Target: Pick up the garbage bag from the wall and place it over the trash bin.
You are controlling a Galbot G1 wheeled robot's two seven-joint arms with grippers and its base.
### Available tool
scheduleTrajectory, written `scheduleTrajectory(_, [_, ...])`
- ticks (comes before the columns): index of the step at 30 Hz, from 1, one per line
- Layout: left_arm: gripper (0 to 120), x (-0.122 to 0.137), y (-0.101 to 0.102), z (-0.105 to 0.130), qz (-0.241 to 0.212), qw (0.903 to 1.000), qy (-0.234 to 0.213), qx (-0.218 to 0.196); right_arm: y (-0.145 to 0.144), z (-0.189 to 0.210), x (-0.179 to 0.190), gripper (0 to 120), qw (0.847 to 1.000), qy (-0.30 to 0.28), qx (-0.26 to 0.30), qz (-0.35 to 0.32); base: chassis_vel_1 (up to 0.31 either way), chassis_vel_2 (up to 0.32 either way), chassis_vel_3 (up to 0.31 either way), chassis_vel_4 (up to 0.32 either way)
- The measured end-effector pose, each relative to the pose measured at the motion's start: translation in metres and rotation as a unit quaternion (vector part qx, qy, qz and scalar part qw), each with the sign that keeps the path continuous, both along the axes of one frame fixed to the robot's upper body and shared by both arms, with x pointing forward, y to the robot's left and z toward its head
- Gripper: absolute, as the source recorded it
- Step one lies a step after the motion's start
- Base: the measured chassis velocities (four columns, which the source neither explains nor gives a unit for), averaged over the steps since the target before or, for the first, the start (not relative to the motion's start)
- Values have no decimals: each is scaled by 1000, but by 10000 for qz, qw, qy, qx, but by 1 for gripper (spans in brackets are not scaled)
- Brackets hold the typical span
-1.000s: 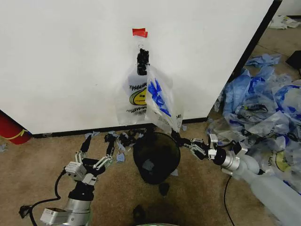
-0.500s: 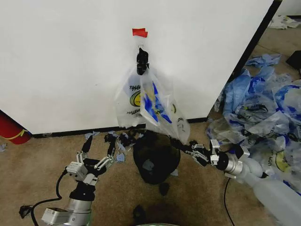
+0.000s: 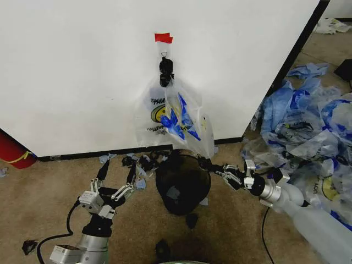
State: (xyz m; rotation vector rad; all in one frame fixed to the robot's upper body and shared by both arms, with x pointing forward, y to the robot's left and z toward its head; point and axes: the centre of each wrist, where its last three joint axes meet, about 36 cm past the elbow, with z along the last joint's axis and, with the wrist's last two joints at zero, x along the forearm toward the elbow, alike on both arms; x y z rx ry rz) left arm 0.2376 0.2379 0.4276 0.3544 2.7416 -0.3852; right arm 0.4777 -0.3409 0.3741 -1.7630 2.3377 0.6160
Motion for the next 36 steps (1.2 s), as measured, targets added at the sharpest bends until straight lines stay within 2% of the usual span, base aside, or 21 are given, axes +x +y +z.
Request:
scheduleTrajectory(10, [93, 13, 5, 3, -184, 9998, 38, -78, 24, 16, 31, 0, 9986, -44, 404, -335, 0, 0, 0, 0])
scheduleTrajectory(18, [93, 64, 20, 30, -505, 9978, 230, -368, 35, 19, 41, 0, 9980, -49, 506, -373, 0, 0, 0, 0])
scheduleTrajectory(21, [94, 83, 25, 46, -785, 9947, 393, -527, 34, 18, 39, 0, 9982, -40, 483, -347, 0, 0, 0, 0])
scheduleTrajectory(24, [94, 92, 22, 56, -1038, 9905, 593, -675, 33, 18, 35, 0, 9984, -49, 457, -318, 0, 0, 0, 0])
scheduleTrajectory(27, [95, 111, 7, 69, -1358, 9778, 1104, -1153, 30, 15, 29, 0, 9985, -53, 453, -305, 0, 0, 0, 0])
scheduleTrajectory(30, [95, 125, 1, 77, -1444, 9742, 1166, -1283, 29, 13, 26, 0, 9985, -48, 448, -309, 0, 0, 0, 0])
scheduleTrajectory(33, [96, 157, -10, 80, -1535, 9724, 1177, -1301, 26, 9, 22, 0, 9986, -47, 441, -287, 0, 0, 0, 0])
scheduleTrajectory(36, [96, 173, -19, 80, -1558, 9713, 1206, -1332, 26, 8, 19, 0, 9987, -58, 438, -270, 0, 0, 0, 0])
